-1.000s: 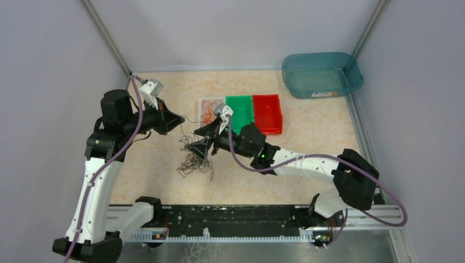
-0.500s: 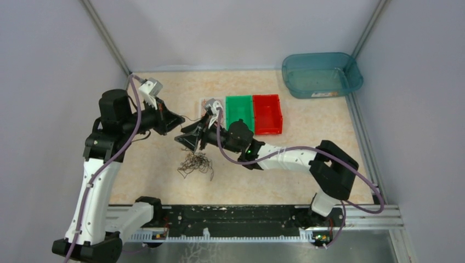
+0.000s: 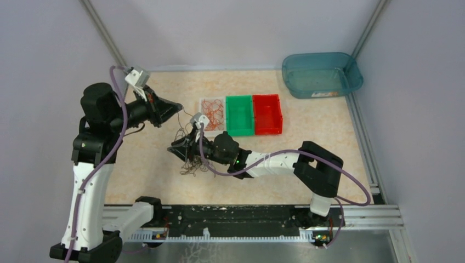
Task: Untangle the cables
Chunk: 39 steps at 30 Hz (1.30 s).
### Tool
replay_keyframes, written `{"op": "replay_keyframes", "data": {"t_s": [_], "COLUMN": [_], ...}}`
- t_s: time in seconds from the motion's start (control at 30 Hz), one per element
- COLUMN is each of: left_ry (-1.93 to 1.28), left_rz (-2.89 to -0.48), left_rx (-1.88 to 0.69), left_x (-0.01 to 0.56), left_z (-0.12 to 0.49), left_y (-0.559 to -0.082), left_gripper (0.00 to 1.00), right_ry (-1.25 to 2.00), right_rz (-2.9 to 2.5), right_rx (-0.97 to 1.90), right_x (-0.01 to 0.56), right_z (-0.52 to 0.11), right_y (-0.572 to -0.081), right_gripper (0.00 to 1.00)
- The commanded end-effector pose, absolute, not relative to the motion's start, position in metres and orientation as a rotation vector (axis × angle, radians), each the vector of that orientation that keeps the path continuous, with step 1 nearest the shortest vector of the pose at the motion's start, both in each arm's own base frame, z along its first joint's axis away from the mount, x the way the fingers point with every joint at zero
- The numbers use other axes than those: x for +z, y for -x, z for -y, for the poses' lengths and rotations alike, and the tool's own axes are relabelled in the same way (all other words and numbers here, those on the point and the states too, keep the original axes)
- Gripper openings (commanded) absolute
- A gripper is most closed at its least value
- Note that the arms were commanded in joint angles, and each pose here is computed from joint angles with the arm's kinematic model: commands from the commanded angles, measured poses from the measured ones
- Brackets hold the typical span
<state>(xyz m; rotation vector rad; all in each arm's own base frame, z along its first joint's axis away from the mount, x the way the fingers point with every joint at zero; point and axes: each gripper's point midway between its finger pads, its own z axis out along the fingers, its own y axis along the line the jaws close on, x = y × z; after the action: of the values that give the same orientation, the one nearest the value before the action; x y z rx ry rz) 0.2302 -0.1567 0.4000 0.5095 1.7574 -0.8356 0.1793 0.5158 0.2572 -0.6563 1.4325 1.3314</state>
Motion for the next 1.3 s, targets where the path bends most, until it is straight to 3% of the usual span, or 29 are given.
{"op": "replay_keyframes", "data": {"t_s": [0.0,0.57,0.87,1.27], "left_ry": [-0.51,-0.558,-0.528,-0.498], "left_rz": [-1.635,-1.313,-1.04,-0.795], "left_rx": [-0.836,-0.794,-0.555,-0.268], "left_x": [0.446,0.556,0.632,0.697], "left_z": [0.159,0.156,0.129,0.098], "left_y": [-0.23,-0.197,-0.181,-0.161], "left_gripper": [0.0,0.0,0.0,0.0], "right_ry": [0.65,0.623,0.555,0.297], "right_rz": [-1.419,-1.555,-1.597,-1.683], "right_rx": [1.269,1.15,1.112,1.025], "right_x": [0.247,0.17,0.161,0.139], "right_z": [-0.515,-0.495,-0.47,-0.377], "right_y": [-0.186,-0.194,-0.195,-0.203], "right_gripper": [0.31,0.31,0.31,0.25]}}
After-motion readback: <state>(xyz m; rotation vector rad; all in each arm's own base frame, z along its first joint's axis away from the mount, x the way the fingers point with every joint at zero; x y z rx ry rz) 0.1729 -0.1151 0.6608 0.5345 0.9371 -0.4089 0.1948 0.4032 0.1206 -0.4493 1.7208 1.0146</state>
